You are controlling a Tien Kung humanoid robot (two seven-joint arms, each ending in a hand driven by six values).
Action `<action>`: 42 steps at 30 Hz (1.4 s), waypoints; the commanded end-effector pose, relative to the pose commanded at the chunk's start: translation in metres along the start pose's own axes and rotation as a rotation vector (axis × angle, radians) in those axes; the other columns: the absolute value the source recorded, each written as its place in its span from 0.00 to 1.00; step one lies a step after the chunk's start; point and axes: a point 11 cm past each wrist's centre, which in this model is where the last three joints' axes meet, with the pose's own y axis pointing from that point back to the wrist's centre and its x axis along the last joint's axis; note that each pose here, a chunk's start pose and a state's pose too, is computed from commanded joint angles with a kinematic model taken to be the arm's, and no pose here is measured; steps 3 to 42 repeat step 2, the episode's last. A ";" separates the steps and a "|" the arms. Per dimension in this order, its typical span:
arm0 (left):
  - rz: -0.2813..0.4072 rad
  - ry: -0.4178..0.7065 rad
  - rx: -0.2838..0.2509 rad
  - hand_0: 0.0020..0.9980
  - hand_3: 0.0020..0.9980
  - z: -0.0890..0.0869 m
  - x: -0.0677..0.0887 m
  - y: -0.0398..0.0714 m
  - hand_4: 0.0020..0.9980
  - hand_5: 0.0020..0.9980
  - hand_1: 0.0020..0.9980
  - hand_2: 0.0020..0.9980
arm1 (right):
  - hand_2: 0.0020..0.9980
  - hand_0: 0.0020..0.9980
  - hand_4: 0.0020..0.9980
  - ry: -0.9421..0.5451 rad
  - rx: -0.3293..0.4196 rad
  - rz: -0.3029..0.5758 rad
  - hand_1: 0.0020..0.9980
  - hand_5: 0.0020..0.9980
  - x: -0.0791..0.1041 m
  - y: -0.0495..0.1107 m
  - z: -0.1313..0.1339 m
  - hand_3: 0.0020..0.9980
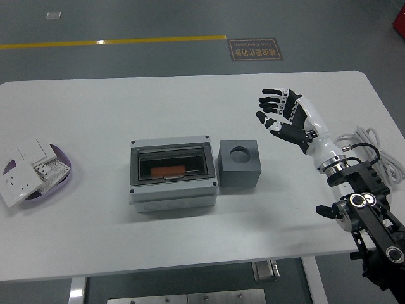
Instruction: Pick up the cylinder from the cube,place it in the box,flap close box
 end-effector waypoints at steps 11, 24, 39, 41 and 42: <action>0.001 0.000 0.000 0.64 0.71 0.000 0.001 0.000 0.76 0.31 0.67 0.66 | 0.67 0.70 0.75 0.001 -0.002 0.000 0.67 0.09 0.000 0.000 0.000 0.67; 0.001 0.000 0.000 0.64 0.71 0.000 0.001 0.000 0.76 0.31 0.67 0.66 | 0.67 0.70 0.75 0.001 -0.002 0.000 0.67 0.09 0.000 0.000 0.000 0.67; 0.001 0.000 0.000 0.64 0.71 0.000 0.001 0.000 0.76 0.31 0.67 0.66 | 0.67 0.70 0.75 0.001 -0.002 0.000 0.67 0.09 0.000 0.000 0.000 0.67; 0.001 0.000 0.000 0.64 0.71 0.000 0.001 0.000 0.76 0.31 0.67 0.66 | 0.67 0.70 0.75 0.001 -0.002 0.000 0.67 0.09 0.000 0.000 0.000 0.67; 0.001 0.000 0.000 0.64 0.71 0.000 0.001 0.000 0.76 0.31 0.67 0.66 | 0.67 0.70 0.75 0.001 -0.002 0.000 0.67 0.09 0.000 0.000 0.000 0.67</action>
